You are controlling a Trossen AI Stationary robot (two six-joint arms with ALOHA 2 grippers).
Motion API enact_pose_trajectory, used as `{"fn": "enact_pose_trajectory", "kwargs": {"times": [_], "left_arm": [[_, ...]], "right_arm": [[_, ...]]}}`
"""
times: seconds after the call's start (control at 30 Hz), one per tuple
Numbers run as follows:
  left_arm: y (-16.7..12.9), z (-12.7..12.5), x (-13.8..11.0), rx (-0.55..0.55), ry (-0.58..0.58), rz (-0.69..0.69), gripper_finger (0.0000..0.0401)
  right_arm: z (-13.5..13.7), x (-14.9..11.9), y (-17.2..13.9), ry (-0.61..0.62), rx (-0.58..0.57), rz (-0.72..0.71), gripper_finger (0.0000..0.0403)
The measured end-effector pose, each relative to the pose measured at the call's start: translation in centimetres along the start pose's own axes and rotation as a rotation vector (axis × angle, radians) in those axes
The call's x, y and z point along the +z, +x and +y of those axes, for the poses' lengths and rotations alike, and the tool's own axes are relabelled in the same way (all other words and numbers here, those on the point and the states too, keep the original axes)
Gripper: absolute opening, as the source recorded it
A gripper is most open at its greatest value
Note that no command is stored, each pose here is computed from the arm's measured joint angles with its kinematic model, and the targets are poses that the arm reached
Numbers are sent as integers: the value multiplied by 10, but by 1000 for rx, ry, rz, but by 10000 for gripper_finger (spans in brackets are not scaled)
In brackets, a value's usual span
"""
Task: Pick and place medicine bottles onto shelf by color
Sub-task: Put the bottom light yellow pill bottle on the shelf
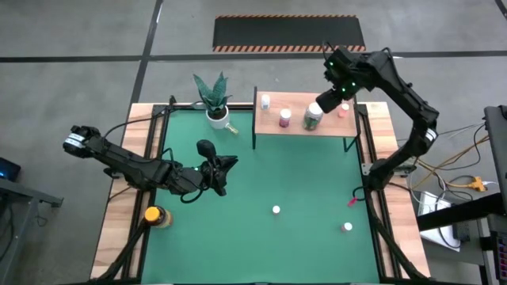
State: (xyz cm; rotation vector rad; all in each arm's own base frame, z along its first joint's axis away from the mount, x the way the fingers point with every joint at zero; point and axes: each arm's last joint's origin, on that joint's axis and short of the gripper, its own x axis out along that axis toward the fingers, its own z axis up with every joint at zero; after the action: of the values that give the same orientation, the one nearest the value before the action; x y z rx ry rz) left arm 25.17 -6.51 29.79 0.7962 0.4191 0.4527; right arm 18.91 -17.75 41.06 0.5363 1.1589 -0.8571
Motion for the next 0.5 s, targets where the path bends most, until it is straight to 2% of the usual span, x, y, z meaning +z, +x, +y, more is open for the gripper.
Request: {"fn": "enact_pose_trajectory", "kwargs": {"times": [0.23, 0.33, 0.5], "left_arm": [[0, 0, 0, 0, 0, 0, 33], [0, 0, 0, 0, 0, 0, 33], [0, 0, 0, 0, -1, 0, 33]], "right_arm": [[-14, 1, 16, 4, -15, 60, 114], [-13, 0, 23, -18, 22, 93, 114], [-12, -4, 37, -34, 15, 156, 114]]}}
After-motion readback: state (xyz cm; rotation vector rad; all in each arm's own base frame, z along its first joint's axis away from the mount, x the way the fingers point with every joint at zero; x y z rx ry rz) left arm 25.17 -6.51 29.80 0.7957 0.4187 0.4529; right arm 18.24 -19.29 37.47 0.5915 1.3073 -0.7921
